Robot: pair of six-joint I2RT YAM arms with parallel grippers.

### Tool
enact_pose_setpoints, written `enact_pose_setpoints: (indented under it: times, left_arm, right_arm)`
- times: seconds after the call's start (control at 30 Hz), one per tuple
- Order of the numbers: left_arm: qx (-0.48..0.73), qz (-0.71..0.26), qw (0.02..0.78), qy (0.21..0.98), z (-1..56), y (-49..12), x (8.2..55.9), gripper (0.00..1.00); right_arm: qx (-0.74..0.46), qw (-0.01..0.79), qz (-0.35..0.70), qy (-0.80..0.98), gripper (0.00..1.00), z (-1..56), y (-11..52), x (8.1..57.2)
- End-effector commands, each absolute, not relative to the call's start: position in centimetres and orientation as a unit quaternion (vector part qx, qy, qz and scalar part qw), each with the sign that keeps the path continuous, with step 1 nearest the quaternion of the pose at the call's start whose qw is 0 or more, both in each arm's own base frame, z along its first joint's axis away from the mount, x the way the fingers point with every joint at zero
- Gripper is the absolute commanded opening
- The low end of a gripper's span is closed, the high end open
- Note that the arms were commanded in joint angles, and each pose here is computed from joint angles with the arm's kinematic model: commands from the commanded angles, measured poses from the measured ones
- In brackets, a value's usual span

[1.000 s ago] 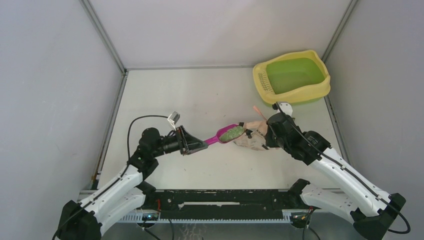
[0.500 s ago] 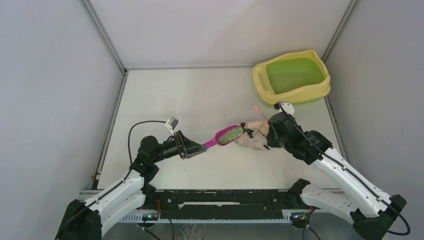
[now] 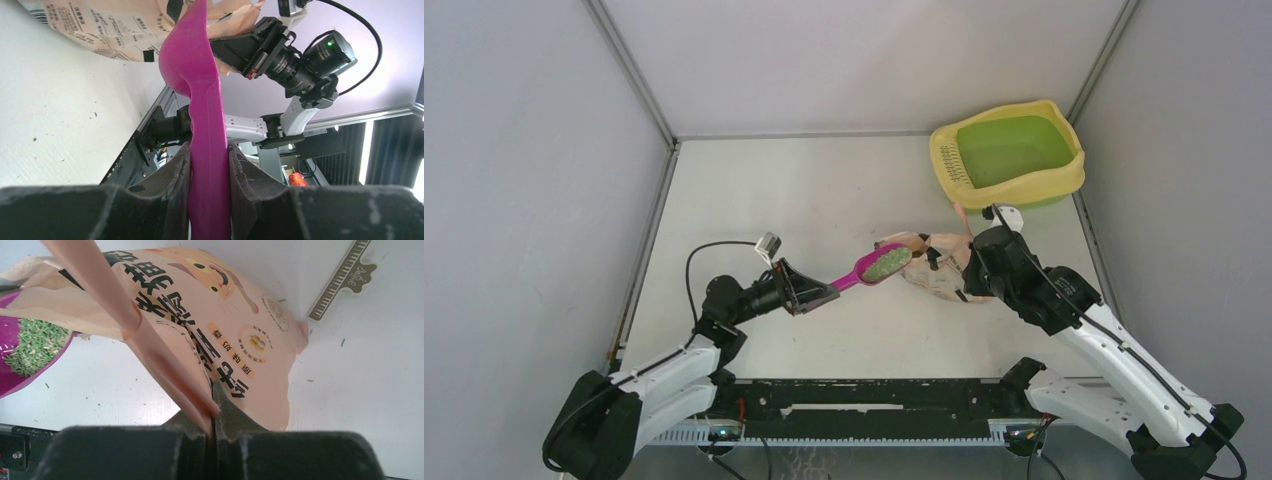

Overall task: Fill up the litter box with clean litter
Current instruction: 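Scoop the cat litter from the cat litter bag, then pour the cat litter into the litter box.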

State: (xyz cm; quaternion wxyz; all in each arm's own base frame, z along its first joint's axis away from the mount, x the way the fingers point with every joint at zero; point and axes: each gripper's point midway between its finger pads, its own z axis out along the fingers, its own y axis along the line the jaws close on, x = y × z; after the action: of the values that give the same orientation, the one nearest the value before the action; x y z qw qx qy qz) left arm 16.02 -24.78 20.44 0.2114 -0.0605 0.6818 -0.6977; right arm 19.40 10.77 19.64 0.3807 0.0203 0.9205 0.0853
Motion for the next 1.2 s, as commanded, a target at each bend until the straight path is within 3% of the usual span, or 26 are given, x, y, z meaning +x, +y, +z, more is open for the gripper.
enact_pose_setpoints:
  times: [0.0,0.5,1.17]
  left_arm:
    - [-0.036,-0.735,0.241,0.633,24.0,-24.6,15.9,0.03]
    - [-0.027,-0.76,0.239,0.604,29.6,-25.8,18.7,0.03]
    - [-0.005,-0.754,0.217,0.62,32.8,-34.0,34.3,0.03]
  right_arm:
    - [0.042,0.414,0.118,0.901,0.04,22.0,11.4,20.4]
    - [0.058,0.376,0.137,0.915,0.0,17.8,11.7,19.0]
    - [0.052,0.349,0.249,0.902,0.0,20.9,14.0,11.9]
